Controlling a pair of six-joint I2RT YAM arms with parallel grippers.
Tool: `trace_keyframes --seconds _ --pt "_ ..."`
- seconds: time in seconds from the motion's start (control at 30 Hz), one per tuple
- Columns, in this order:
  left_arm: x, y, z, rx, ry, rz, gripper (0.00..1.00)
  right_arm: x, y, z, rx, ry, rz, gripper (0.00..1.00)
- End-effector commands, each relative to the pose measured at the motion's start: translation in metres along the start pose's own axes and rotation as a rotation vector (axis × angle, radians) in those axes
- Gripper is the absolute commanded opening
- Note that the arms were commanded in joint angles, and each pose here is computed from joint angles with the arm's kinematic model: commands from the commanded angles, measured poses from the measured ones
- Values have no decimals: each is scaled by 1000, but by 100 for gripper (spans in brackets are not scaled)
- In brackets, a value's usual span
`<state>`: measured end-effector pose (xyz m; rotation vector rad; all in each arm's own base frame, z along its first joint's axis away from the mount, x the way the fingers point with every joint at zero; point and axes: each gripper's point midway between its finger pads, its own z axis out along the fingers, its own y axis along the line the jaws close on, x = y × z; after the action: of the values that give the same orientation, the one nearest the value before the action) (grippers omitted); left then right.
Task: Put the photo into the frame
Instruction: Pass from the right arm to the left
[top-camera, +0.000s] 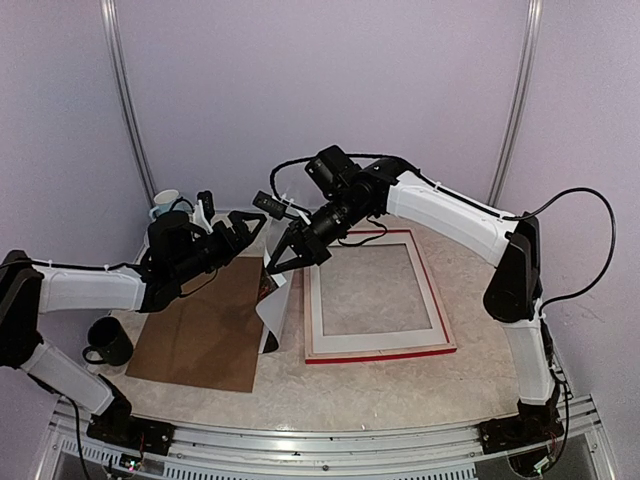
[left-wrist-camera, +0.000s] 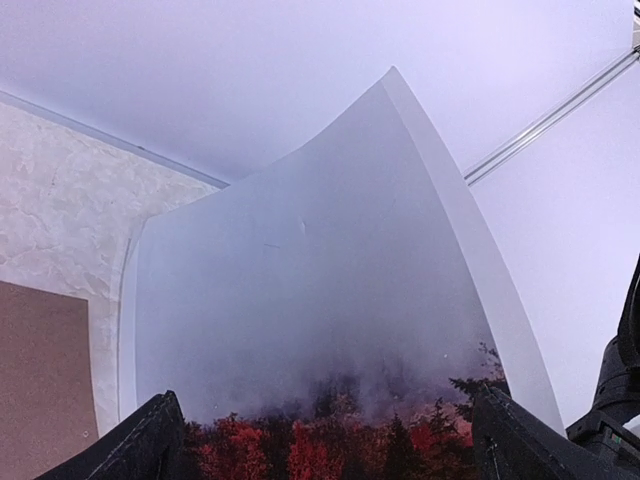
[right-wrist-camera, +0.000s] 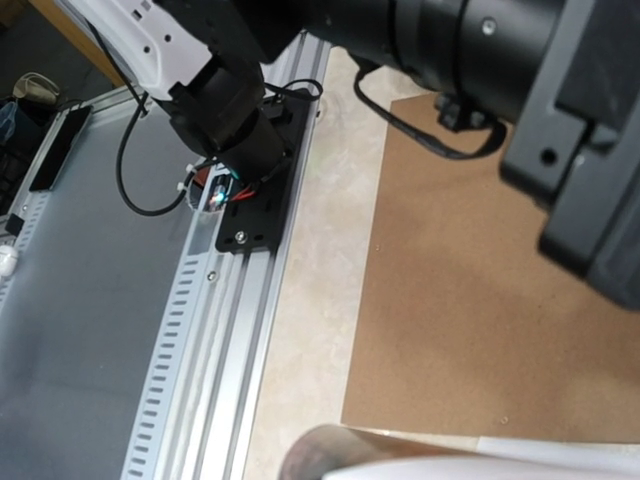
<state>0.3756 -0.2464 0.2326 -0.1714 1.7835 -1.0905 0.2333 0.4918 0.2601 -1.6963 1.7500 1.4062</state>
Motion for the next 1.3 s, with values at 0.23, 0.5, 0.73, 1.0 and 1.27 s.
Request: trace_keyframes --seconds 0.23,0.5,0.73,1.0,1.27 --pt "-12 -31 6 83 43 32 99 3 -4 9 -14 9 -7 4" --pt "-8 -44 2 117 97 65 99 12 -13 14 7 30 19 6" --pt "4 -42 -4 85 144 116 99 17 -21 18 20 41 35 7" --pt "13 -47 -2 53 200 190 94 22 -26 22 24 51 57 8" --pt "34 -32 11 4 283 206 86 26 -26 27 3 56 72 8"
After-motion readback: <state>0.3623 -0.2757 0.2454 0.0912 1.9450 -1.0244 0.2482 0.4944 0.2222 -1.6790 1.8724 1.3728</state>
